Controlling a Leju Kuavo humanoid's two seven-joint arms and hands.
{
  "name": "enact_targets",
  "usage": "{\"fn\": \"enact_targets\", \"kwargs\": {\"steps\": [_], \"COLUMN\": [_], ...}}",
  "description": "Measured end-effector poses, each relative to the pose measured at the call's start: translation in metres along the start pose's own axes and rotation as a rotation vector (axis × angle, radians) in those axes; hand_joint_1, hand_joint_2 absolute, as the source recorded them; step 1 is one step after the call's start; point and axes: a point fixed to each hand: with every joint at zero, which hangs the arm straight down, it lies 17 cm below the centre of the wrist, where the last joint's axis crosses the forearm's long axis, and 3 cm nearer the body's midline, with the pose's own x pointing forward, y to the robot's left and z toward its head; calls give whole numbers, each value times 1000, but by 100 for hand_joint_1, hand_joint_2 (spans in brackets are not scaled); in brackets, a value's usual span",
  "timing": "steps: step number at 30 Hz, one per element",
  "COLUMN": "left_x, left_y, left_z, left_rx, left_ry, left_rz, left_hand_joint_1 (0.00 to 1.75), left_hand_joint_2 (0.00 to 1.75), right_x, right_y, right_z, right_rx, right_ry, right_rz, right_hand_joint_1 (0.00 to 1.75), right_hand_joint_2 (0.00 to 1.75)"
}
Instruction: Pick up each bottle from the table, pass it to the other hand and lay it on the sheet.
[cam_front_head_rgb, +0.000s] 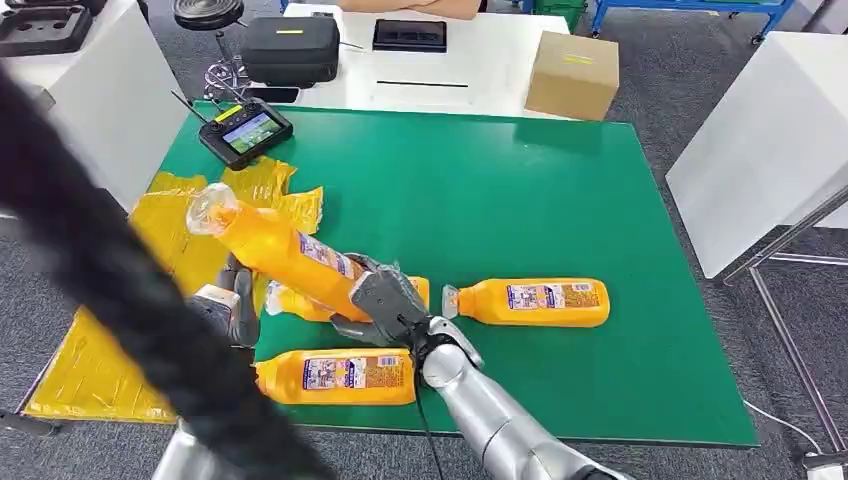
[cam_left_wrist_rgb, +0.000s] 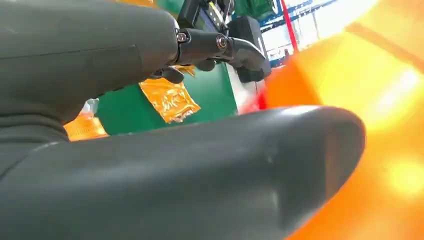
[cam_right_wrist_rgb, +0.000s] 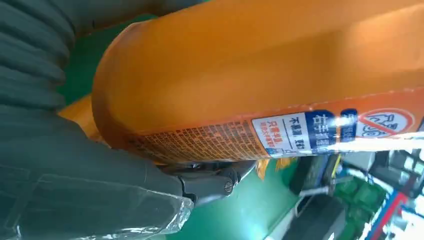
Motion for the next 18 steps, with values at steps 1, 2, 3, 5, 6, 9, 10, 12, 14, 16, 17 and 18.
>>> {"fn": "enact_targets", "kwargs": {"steps": [1, 2, 3, 5, 6, 9, 10, 12, 14, 16, 17, 18], "left_x": [0, 0, 0, 0, 0, 2, 3, 6, 8, 10, 11, 12], "left_y": [0, -1, -1, -4, -6, -9, -11, -16, -19, -20, -21, -21], "left_z": [0, 0, 1, 3, 3, 4, 4, 3, 2, 1, 1, 1], "left_rx": [0, -1, -5, -18, -22, -38, -46, -63, -72, -79, -81, -81], "left_ry": [1, 2, 5, 9, 11, 14, 15, 14, 14, 13, 11, 9], "left_rz": [10, 18, 32, 77, 96, 148, 172, 213, 247, 262, 268, 270], "left_hand_joint_1": [0, 0, 0, 0, 0, 0, 0, 0, 0, 0, 0, 0], "left_hand_joint_2": [0, 0, 175, 175, 175, 175, 175, 175, 175, 175, 175, 175], "right_x": [0, 0, -1, -2, -3, -6, -7, -8, -8, -9, -9, -10], "right_y": [4, 8, 12, 19, 21, 27, 28, 30, 32, 32, 32, 33], "right_z": [0, 0, 0, 1, 2, 3, 3, 3, 3, 3, 3, 3], "right_rx": [11, 20, 29, 43, 49, 66, 73, 83, 88, 91, 94, 95], "right_ry": [2, 4, 7, 10, 13, 20, 22, 25, 28, 31, 32, 33], "right_rz": [0, 1, -1, -2, -1, 5, 9, 16, 18, 21, 25, 27], "right_hand_joint_1": [162, 164, 159, 161, 159, 154, 154, 154, 154, 154, 154, 154], "right_hand_joint_2": [175, 175, 175, 175, 175, 175, 175, 175, 175, 175, 175, 175]}}
